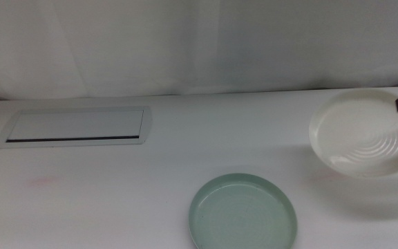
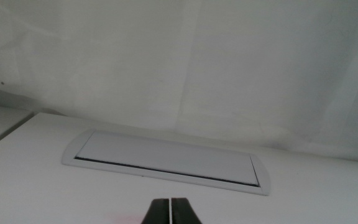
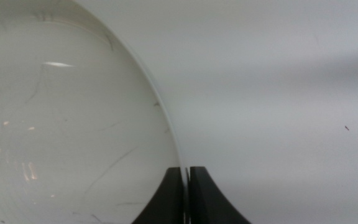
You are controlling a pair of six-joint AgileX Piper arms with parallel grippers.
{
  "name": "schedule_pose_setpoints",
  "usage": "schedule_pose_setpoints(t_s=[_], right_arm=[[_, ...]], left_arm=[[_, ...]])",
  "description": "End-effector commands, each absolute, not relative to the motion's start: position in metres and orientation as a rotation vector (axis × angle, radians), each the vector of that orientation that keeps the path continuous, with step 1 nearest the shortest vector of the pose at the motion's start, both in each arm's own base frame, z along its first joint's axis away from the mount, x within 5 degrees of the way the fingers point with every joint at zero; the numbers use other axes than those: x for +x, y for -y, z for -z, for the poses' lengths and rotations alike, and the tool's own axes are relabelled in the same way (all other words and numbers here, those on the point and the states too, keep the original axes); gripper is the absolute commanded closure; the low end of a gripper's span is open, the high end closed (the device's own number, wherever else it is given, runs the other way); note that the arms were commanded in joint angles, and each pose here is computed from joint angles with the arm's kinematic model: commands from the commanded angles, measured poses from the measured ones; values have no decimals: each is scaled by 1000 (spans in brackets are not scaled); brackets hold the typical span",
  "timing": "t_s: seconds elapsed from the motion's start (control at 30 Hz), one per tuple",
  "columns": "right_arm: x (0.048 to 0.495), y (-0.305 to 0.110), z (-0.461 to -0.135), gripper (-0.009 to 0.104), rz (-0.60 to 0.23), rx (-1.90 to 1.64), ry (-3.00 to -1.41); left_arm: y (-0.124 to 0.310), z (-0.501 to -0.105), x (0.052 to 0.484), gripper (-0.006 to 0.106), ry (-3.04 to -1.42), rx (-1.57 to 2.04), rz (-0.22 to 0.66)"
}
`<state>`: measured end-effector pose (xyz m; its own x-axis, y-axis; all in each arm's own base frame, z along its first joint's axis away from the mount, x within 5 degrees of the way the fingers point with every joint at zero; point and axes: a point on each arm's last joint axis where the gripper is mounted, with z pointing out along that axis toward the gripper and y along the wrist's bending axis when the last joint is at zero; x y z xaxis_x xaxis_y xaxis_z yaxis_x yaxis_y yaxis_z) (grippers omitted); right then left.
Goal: Stack the three bowls on top of each other.
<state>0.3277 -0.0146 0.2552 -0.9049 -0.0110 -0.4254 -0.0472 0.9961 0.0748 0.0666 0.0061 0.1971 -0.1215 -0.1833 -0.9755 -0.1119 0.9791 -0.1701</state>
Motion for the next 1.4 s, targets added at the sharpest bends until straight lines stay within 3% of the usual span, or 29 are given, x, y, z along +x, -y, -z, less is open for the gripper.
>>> schedule_pose_setpoints(t_s=[0.0,0.17,0.33,0.43,0.7,1.1,1.37], right_arm=[[315,9,-277,98,-170,-74,-2653],[289,-12,-308,98,-224,-149,-2611],[274,-49,-315,98,-292,-278,-2630],[266,-78,-302,98,-352,-295,-2647],[241,-132,-245,98,-410,-401,-2703],[259,-165,-172,98,-354,-450,-2838],[262,-167,-162,98,-342,-448,-2857]], left_arm=[[-6,-185,66,103,-1724,-236,64],[-6,-185,66,103,-1723,-238,66],[-6,-185,66,103,-1723,-238,66],[-6,-185,66,103,-1723,-238,66],[-6,-185,66,103,-1723,-238,66],[-6,-185,66,103,-1723,-238,66],[-6,-185,66,103,-1723,-238,66]])
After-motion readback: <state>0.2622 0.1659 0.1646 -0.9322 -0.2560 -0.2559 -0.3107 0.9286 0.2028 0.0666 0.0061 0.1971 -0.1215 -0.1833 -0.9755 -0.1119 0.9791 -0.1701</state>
